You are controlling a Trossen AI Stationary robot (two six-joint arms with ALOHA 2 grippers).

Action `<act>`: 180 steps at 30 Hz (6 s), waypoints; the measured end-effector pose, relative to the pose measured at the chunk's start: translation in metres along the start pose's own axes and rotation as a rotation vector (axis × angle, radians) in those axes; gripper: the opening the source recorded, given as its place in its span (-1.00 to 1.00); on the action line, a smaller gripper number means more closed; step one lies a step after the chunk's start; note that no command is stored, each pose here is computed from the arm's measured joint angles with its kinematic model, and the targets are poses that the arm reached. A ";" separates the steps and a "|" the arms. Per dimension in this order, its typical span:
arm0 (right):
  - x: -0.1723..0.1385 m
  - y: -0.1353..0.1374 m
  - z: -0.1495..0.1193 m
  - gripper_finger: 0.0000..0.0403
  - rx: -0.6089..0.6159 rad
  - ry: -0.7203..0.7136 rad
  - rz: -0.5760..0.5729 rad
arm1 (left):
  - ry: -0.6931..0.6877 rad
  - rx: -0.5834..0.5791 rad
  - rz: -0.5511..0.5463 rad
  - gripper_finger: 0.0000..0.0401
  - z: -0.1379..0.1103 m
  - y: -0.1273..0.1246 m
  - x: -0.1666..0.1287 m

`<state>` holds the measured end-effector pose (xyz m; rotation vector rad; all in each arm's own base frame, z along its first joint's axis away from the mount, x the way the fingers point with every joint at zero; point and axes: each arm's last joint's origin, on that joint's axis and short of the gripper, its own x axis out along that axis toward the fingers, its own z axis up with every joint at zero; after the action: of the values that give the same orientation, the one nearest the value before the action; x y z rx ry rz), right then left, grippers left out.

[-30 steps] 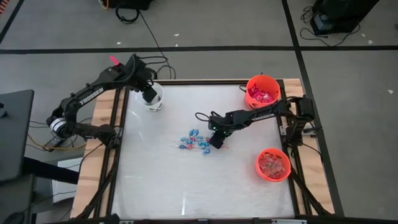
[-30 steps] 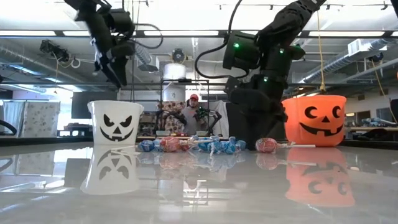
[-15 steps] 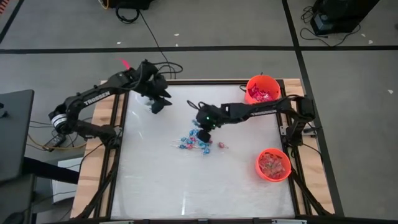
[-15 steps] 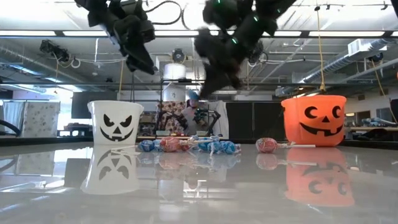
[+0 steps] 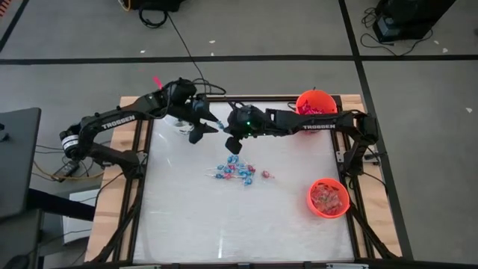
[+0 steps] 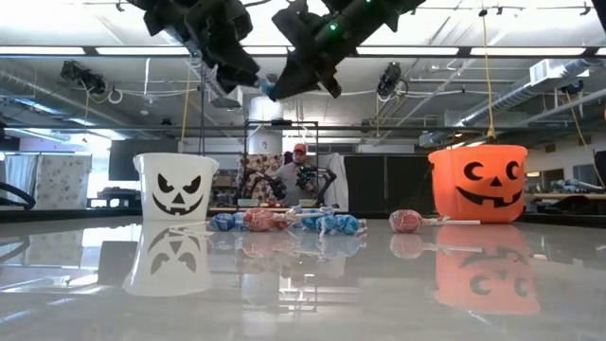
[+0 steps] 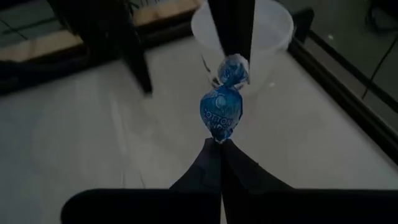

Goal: Sort candy by brand, put in halloween buckets
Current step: Put the blue candy into the white bucket, then put the red candy into the white bucket

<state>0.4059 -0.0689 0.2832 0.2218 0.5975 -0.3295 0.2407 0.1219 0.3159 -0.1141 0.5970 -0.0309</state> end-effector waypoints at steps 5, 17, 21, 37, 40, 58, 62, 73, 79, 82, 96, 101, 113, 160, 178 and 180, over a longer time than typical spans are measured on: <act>0.000 0.001 0.005 -0.99 -0.003 -0.046 0.010 | -0.045 -0.012 -0.006 0.08 0.006 -0.004 0.002; -0.002 0.011 0.009 -0.99 -0.034 -0.113 0.011 | -0.030 -0.083 0.015 -0.12 0.005 -0.003 0.004; -0.002 0.013 0.009 -0.99 -0.036 -0.115 -0.001 | -0.026 -0.090 0.019 -0.32 0.004 -0.003 0.004; -0.003 -0.001 -0.007 -0.35 0.058 0.060 -0.106 | 0.096 -0.229 0.472 -0.50 -0.014 0.037 -0.017; -0.003 -0.004 -0.014 -0.23 0.071 0.132 -0.138 | 0.177 -0.312 0.552 -0.53 -0.028 0.053 -0.031; -0.013 0.005 -0.047 -0.18 0.113 0.470 -0.075 | 0.417 -0.595 0.689 -0.49 -0.136 0.075 -0.027; -0.010 0.016 -0.070 -0.18 0.096 0.573 0.031 | 0.418 -0.591 0.718 -0.32 -0.144 0.075 -0.024; -0.012 0.042 -0.132 -0.18 0.098 0.784 0.065 | 0.369 -0.557 0.761 0.18 -0.120 0.079 -0.035; -0.022 0.062 -0.161 -0.18 0.089 0.837 0.011 | 0.320 -0.482 0.771 0.22 -0.077 0.080 -0.057; -0.029 0.064 -0.176 -0.18 0.102 0.825 -0.086 | 0.289 -0.458 0.774 0.22 -0.062 0.078 -0.063; -0.020 0.055 -0.220 -0.34 0.072 0.635 -0.128 | 0.248 -0.367 0.611 0.22 -0.042 0.055 -0.040; -0.018 0.054 -0.215 -0.84 0.001 0.606 -0.084 | 0.191 -0.321 0.454 0.17 -0.031 0.037 -0.025; -0.018 0.051 -0.150 -0.93 0.016 0.314 -0.116 | -0.004 -0.294 0.107 0.28 -0.008 0.015 -0.006; -0.028 0.009 -0.038 -0.93 0.082 -0.126 0.020 | -0.084 -0.179 -0.016 -0.39 0.008 -0.005 0.046; -0.019 -0.005 -0.077 0.10 0.184 0.128 -0.070 | 0.217 -0.398 0.499 -0.35 -0.041 0.050 -0.041; -0.017 -0.007 -0.084 0.10 0.196 0.139 -0.073 | 0.210 -0.435 0.553 -0.35 -0.046 0.055 -0.057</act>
<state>0.3471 -0.0460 0.2253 0.4140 0.7125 -0.4467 0.1675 0.1757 0.3039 -0.3664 0.8222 0.6319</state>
